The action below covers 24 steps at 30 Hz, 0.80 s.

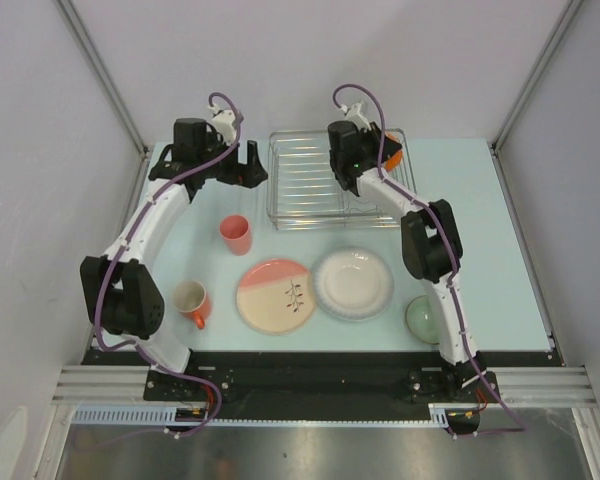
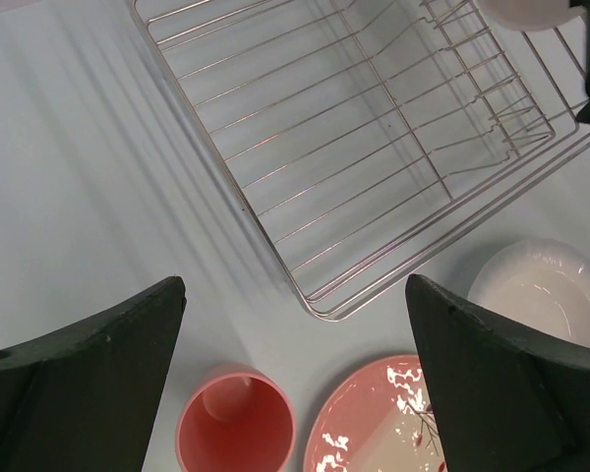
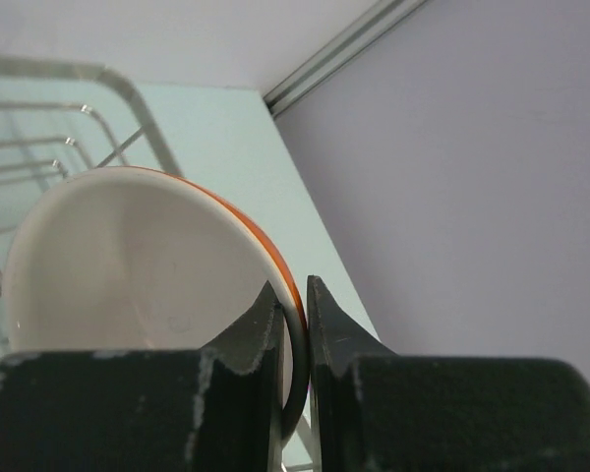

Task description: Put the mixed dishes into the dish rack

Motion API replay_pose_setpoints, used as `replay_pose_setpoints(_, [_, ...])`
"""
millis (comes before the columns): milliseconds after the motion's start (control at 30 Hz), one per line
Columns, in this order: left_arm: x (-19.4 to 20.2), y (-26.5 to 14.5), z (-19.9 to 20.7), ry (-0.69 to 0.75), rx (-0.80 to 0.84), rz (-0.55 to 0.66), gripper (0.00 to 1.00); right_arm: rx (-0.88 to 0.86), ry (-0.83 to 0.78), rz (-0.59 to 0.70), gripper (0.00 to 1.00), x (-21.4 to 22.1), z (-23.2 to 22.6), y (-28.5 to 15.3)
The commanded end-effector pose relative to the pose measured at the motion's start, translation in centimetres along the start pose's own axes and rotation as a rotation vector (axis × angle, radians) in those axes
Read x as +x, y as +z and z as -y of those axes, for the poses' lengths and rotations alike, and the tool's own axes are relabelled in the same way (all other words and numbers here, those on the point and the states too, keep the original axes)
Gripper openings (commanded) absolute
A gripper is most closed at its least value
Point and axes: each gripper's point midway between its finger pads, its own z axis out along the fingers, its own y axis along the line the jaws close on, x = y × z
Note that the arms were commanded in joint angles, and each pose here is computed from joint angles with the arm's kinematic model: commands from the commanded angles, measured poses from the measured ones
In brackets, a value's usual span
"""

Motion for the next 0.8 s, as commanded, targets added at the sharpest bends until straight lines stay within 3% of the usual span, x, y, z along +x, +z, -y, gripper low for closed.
replay_pose_setpoints(0, [-2.2,-1.8,0.9,0.021,0.019,0.074,1.00,-0.035,-0.001,-0.046,0.00,1.5,-1.4,0.7])
replay_pose_setpoints(200, [-2.2,-2.2,1.0,0.028,0.016,0.078,1.00,-0.029,0.000,-0.055,0.00,2.2,-1.7,1.3])
replay_pose_setpoints(533, [-1.4,-1.8,0.6,0.010,0.019,0.066,1.00,0.041,0.044,-0.048,0.00,1.3,1.8,2.9])
replay_pose_setpoints(767, [-1.4,-1.8,0.5,0.010,0.018,0.070,0.99,0.013,0.027,-0.044,0.00,1.8,0.0,2.4])
